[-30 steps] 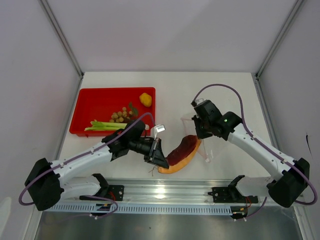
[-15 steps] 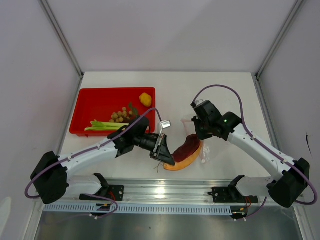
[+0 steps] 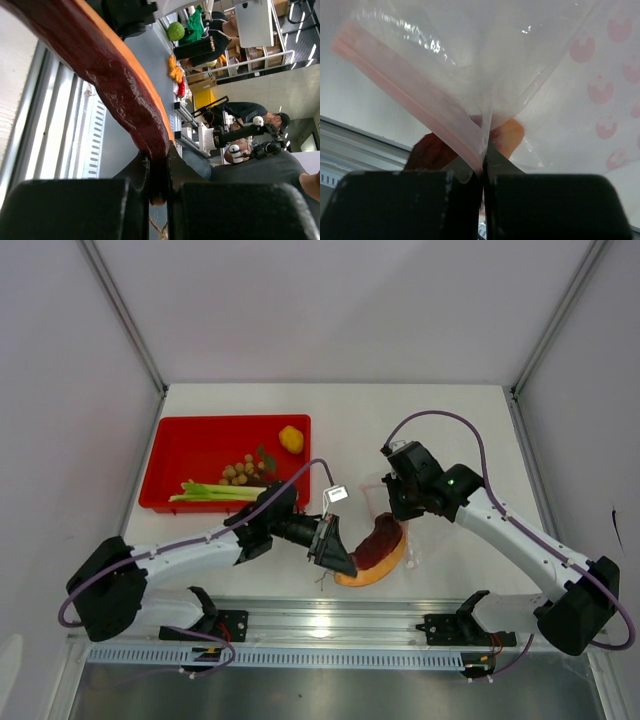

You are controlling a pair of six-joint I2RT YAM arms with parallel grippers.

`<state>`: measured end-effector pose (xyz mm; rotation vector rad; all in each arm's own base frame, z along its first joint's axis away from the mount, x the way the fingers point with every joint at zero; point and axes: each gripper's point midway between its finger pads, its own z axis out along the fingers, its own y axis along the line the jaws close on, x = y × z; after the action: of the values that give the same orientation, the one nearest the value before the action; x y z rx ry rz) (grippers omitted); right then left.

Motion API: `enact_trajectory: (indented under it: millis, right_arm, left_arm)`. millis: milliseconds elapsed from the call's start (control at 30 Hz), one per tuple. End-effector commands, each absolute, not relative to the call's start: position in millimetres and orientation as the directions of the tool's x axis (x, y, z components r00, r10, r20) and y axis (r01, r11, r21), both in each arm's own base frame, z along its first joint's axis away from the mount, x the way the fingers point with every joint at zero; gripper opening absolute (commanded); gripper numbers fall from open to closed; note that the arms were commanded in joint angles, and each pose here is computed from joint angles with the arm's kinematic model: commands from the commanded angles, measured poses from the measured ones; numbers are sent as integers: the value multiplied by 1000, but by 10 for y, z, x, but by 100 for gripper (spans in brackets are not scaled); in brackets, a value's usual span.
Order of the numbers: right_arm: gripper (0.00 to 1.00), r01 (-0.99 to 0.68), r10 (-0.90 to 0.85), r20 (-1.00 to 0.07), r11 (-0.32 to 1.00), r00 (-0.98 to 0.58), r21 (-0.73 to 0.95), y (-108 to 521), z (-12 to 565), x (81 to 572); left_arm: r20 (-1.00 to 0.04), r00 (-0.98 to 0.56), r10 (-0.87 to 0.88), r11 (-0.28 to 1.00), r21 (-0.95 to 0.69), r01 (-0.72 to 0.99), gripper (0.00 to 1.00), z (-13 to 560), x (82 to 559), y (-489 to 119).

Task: Place the food in the zip-top bag and seal the zipper
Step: Place the fake food in the zipper food storage bag.

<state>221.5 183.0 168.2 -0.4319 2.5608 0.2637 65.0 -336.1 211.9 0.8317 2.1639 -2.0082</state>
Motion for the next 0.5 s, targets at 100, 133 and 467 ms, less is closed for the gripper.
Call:
enact_trajectory:
  millis: [100,133,467]
  right_arm:
    - [0,-365,-217,-567,917,-795,160,1929,1918,2198]
    - [0,-362,-216,-566,919,-795,158,1920,1923,2195]
    - [0,-351,-201,-559,920,-804,173,1936,1915,2182]
  left_arm:
    - [-421,-841,339,66,-881,468,1,1809,857,-3564]
    - [-409,-846,342,107,-878,467,0,1716,884,-3564]
    - [-418,-877,238,-57,-907,417,1,2011,951,-3713]
